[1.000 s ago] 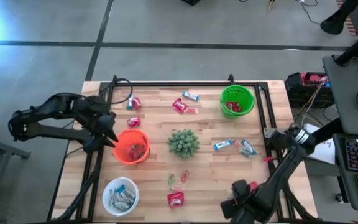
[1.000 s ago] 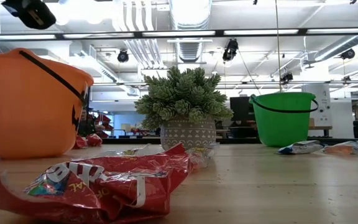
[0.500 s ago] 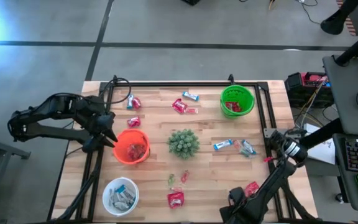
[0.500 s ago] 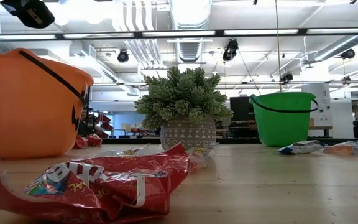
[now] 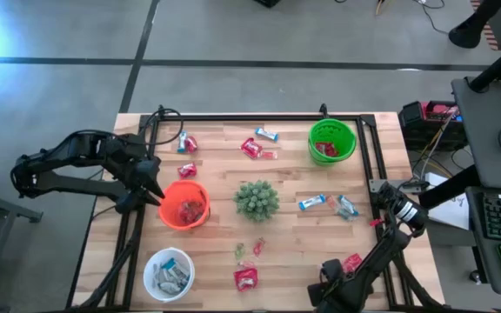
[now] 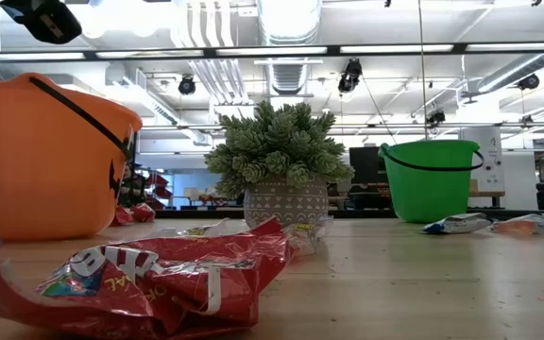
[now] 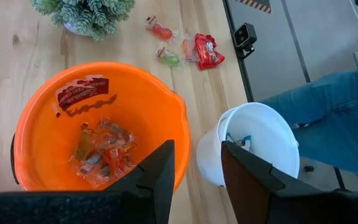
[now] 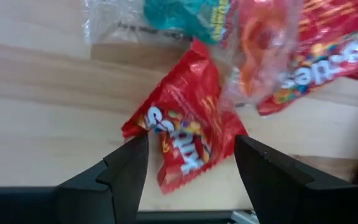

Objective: Sort candy
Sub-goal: Put the red candy into the green bucket

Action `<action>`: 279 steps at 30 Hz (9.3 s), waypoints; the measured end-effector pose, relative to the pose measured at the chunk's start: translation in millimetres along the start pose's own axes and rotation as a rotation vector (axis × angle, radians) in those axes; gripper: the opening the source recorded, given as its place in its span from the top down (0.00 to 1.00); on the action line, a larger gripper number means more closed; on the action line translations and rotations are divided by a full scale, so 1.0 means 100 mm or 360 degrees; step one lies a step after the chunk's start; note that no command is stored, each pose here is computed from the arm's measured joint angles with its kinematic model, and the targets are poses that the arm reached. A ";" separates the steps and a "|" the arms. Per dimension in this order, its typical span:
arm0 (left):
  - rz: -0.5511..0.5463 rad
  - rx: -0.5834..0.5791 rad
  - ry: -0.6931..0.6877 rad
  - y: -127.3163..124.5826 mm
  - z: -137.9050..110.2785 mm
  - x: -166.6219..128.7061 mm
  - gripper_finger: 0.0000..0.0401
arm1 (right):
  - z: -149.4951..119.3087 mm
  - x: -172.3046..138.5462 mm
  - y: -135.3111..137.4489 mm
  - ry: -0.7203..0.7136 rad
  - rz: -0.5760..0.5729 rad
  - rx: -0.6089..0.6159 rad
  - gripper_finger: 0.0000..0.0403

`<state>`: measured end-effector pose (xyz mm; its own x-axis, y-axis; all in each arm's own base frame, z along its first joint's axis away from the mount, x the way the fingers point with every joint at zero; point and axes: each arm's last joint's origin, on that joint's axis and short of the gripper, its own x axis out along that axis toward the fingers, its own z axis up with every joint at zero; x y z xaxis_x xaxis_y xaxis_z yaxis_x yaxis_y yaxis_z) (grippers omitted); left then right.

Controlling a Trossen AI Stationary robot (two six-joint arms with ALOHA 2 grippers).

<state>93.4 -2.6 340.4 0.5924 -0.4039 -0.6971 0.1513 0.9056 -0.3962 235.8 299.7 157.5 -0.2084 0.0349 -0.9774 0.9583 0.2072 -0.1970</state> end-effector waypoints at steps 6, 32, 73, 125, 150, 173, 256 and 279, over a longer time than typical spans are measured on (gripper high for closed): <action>0.0000 -0.0001 -0.0001 0.00 0.00 0.00 0.72 | 0.03 0.11 0.00 0.0019 0.0028 0.0015 0.43; 0.0000 0.0005 0.0000 0.00 0.00 0.00 0.72 | 0.02 -0.09 -0.08 0.0186 0.0136 0.0084 0.96; 0.0502 0.0023 -0.0150 0.08 0.07 -0.03 0.72 | 1.76 -1.67 -0.79 -0.0661 0.0548 0.0110 0.97; 0.1216 -0.0437 -0.0202 0.27 0.16 0.05 0.72 | 3.91 -1.65 -1.68 -0.0891 0.0102 0.0197 0.97; 0.1354 -0.0538 -0.0248 0.30 0.15 0.02 0.72 | 4.07 -1.25 -1.57 -0.0758 0.0321 0.0107 0.89; 0.1226 -0.0414 -0.0152 0.28 0.12 0.02 0.72 | 4.00 -1.40 -1.61 -0.0691 0.0531 0.0052 0.57; 0.0709 -0.0270 -0.0120 2.18 1.94 -0.45 0.57 | 4.17 -2.12 -1.31 -0.1412 0.1122 -0.0478 0.57; 0.0552 -0.0212 0.0228 2.90 1.81 0.70 0.60 | 4.14 -2.06 -1.33 -0.1293 0.1068 -0.0482 0.57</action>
<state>322.4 254.7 285.0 0.4722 -0.0996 -0.8759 -0.1479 0.9706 -0.1901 232.1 -139.4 352.9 0.6356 -0.4013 -0.6595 0.7175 0.6225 0.3126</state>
